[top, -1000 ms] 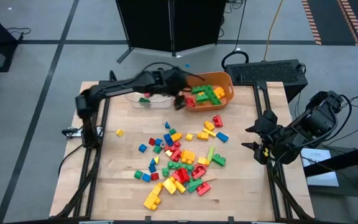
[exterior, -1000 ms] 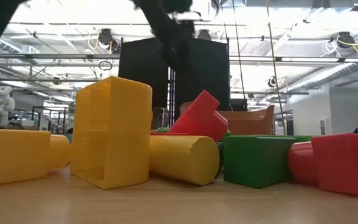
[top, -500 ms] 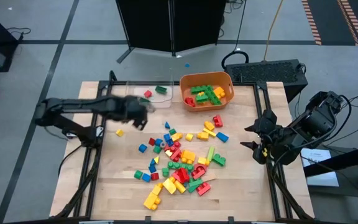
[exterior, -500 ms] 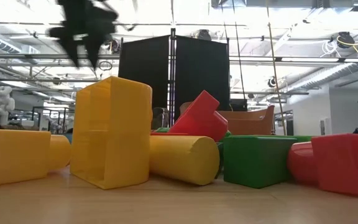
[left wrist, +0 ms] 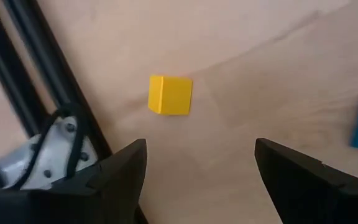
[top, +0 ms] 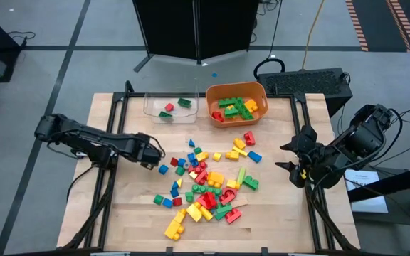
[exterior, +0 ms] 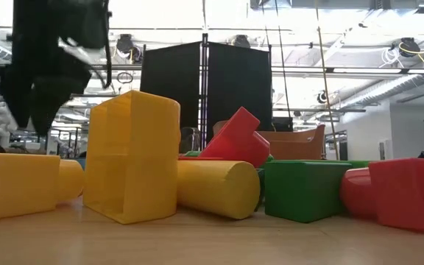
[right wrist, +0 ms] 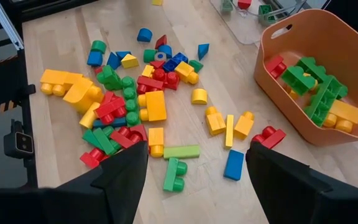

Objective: Sort blocks by size
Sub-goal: Put the small yellow block into the transparent bin

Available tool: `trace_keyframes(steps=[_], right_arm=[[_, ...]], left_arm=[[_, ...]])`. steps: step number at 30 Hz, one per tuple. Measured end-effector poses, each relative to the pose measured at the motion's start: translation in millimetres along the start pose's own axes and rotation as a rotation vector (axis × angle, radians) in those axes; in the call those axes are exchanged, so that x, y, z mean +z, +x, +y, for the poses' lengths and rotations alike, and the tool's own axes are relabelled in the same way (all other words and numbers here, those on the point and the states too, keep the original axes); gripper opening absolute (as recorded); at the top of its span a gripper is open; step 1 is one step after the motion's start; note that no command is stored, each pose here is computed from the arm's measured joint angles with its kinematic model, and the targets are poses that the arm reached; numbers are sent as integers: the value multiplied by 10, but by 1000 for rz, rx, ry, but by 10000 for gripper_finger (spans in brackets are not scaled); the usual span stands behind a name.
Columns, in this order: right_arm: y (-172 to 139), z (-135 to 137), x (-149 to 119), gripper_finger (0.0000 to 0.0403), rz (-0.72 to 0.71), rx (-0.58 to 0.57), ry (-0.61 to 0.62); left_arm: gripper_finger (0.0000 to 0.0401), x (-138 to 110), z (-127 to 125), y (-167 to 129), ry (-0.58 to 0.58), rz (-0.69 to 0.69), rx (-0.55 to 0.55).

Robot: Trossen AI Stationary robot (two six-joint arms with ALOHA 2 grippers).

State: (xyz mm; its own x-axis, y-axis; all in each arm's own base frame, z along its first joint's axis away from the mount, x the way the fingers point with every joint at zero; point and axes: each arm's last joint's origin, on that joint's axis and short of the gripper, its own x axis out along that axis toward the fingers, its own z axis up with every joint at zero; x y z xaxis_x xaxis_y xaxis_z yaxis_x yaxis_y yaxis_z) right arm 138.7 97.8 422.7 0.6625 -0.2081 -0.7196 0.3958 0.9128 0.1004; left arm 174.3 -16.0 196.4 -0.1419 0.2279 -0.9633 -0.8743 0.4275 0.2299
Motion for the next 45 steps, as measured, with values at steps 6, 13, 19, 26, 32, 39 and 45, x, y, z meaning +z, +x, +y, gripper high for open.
trace_keyframes(steps=[6, 13, 19, 26, 32, 39, 45], right_arm=[[1, -2, 7, 265, -19, -12, 7], [1, -7, 13, 265, -43, -28, 2], [1, -8, 13, 265, -43, -28, 0], [1, -8, 13, 265, -44, -30, -33], [1, -12, 11, 265, -42, -33, -41], [1, -13, 10, 265, -41, -33, -39], [1, -13, 10, 265, -40, -34, -39]], left_arm=[[301, -88, 25, 335, 18, 28, -14], [302, -101, 107, 585, 7, 60, -7], [302, -13, 144, 609, 17, 48, 2], [302, 169, 174, 651, 99, 54, -61], [299, 285, 242, 686, 150, 103, -105], [251, 370, 275, 713, 148, 129, -168], [177, 388, 262, 717, 129, 140, -207]])
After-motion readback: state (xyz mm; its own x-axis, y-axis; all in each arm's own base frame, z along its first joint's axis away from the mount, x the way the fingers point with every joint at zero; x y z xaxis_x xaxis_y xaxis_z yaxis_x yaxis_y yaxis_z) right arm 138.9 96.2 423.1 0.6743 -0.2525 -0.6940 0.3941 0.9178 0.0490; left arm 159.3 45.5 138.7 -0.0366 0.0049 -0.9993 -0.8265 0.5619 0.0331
